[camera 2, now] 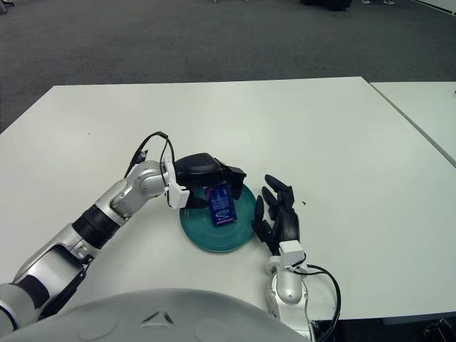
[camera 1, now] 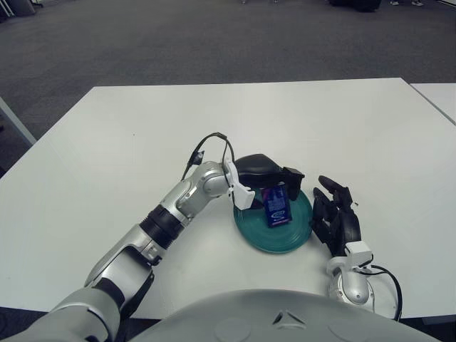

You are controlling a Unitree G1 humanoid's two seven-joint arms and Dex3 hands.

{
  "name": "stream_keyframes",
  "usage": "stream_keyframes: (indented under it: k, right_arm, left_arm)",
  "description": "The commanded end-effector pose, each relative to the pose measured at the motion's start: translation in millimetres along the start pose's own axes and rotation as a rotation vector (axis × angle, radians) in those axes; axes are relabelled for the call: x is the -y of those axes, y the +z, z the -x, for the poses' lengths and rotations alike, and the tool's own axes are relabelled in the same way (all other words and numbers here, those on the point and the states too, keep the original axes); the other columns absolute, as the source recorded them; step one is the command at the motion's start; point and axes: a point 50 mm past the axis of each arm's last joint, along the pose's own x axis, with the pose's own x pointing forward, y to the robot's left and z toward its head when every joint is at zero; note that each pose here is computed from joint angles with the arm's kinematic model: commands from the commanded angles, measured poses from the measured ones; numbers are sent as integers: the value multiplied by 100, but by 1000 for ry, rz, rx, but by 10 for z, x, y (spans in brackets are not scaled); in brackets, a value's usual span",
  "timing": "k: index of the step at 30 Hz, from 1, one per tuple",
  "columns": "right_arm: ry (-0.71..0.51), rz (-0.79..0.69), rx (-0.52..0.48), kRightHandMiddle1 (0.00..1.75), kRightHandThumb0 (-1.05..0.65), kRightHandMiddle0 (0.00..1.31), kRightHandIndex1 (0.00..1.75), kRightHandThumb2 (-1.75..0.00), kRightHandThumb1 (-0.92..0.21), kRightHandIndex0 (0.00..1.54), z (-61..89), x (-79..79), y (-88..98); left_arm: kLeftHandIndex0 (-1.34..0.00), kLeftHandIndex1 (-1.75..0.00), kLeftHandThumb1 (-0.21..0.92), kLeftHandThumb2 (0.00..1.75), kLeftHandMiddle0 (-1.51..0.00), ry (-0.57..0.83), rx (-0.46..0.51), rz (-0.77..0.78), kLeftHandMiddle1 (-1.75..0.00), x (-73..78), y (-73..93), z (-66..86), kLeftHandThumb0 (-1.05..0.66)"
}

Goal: Put the gum into the plate.

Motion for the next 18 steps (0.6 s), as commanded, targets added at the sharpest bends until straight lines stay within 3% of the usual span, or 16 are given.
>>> stream_keyframes:
  k: [1,2,4,7,11,14,18]
  right_arm:
    - [-10,15,-141,69,-71,0,23,-76,-92,31,185,71,-228]
    - [-14,12,-146,68,-71,0,23,-77,-92,31,190,75,-231]
    - [-20,6,-154,65,-72,0,22,-77,-92,31,195,80,-235]
    - [-27,0,-159,62,-74,0,21,-78,-92,30,196,85,-234]
    - [-37,-5,-158,65,-73,0,21,-79,-92,31,190,82,-227]
    - [-40,-8,-161,68,-73,0,21,-80,-92,32,183,80,-229]
    - [-40,-10,-164,70,-74,0,20,-81,-92,33,181,73,-232]
  left_arm:
    - [-17,-143,62,65,-24,-3,-8,-14,-155,-52,-34,10,-70]
    - [-13,-138,65,59,-21,3,-4,-11,-149,-44,-39,10,-75]
    - [-5,-117,75,39,-14,18,2,-5,-119,-28,-51,12,-93]
    - [-2,-99,82,24,-8,35,8,2,-94,-2,-70,20,-101]
    - [0,-75,88,16,-2,44,14,4,-62,35,-95,34,-103]
    - [0,-50,91,14,-1,40,28,-4,-25,49,-102,42,-104]
    - [0,-22,92,16,0,34,44,-18,-7,46,-105,58,-105]
